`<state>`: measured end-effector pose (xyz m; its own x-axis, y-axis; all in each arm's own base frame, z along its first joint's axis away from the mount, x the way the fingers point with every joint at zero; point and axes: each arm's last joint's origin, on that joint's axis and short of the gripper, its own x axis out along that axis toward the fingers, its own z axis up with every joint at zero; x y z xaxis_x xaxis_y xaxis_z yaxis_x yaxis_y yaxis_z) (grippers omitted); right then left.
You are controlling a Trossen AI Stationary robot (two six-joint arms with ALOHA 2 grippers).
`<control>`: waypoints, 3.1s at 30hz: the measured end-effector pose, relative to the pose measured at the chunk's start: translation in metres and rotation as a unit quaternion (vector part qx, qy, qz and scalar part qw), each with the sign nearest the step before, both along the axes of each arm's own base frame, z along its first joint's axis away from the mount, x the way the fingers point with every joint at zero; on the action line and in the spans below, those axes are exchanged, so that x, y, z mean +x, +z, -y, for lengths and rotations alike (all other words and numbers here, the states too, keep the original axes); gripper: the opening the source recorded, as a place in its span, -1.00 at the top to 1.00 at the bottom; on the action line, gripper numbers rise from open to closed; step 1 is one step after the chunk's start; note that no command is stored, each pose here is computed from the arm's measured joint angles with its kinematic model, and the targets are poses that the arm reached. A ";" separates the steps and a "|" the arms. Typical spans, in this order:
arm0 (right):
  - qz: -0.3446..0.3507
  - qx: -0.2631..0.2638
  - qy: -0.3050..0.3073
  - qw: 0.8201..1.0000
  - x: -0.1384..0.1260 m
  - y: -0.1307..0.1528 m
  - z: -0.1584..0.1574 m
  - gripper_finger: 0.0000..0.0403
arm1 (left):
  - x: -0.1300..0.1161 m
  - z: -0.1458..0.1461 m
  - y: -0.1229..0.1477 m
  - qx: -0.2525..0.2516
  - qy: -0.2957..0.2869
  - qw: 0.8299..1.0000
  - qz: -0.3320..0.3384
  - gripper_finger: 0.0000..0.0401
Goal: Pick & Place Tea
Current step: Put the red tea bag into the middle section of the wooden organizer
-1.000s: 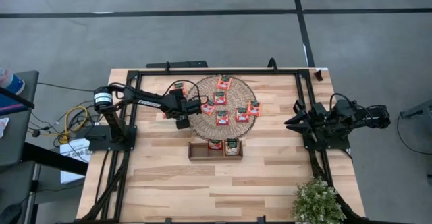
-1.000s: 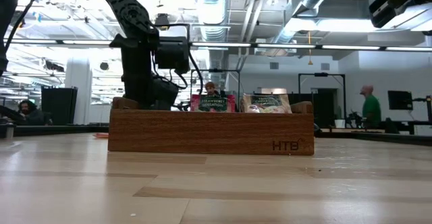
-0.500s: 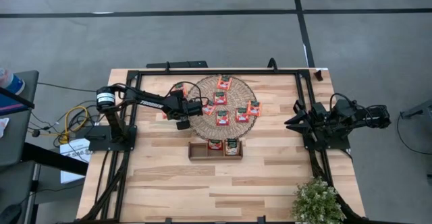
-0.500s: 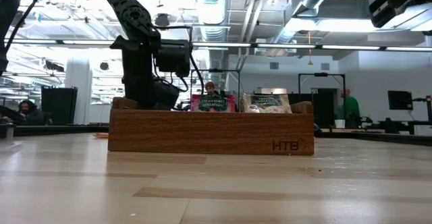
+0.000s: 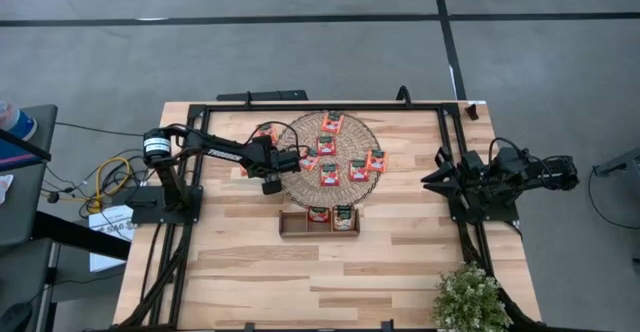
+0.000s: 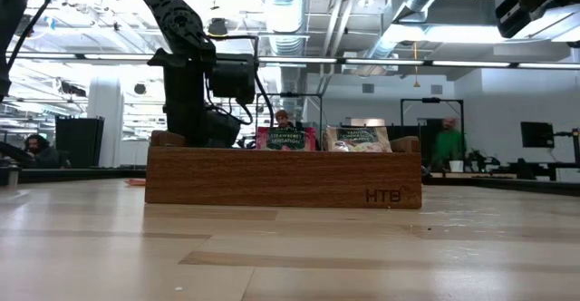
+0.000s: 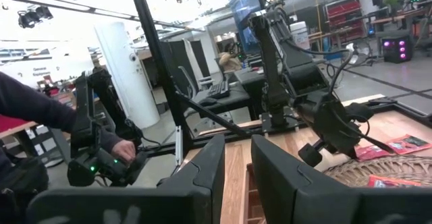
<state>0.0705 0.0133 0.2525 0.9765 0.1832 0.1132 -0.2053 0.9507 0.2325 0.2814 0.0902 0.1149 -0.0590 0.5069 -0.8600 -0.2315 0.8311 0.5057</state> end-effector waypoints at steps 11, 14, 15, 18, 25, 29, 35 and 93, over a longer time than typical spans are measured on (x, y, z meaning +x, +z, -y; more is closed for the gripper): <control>0.000 0.000 0.000 1.000 0.000 0.000 0.000 0.67 | -0.001 -0.004 0.033 0.017 0.018 0.999 0.049 1.00; 0.000 0.000 0.001 1.000 0.000 0.000 0.000 0.67 | -0.004 -0.003 0.032 0.012 0.026 0.999 0.039 1.00; 0.000 0.000 0.001 1.000 0.000 0.000 0.000 0.67 | -0.004 -0.003 0.033 0.012 0.027 0.999 0.040 1.00; 0.000 0.000 0.001 1.000 0.000 0.000 0.000 0.67 | -0.005 -0.002 0.033 0.011 0.025 0.999 0.037 1.00; 0.000 0.000 0.001 1.000 0.000 0.000 0.000 0.67 | 0.010 -0.003 0.060 -0.026 0.023 0.998 0.051 1.00; 0.000 0.000 0.001 1.000 0.000 0.000 0.000 0.67 | 0.023 -0.004 0.095 -0.094 0.014 0.993 0.075 1.00; 0.000 0.000 0.001 1.000 0.000 0.000 0.000 0.67 | 0.030 -0.006 0.142 -0.148 0.019 0.984 0.095 1.00; -0.005 -0.001 0.005 1.000 0.000 -0.001 0.000 0.67 | 0.114 0.139 0.191 -0.342 -0.088 0.924 0.145 1.00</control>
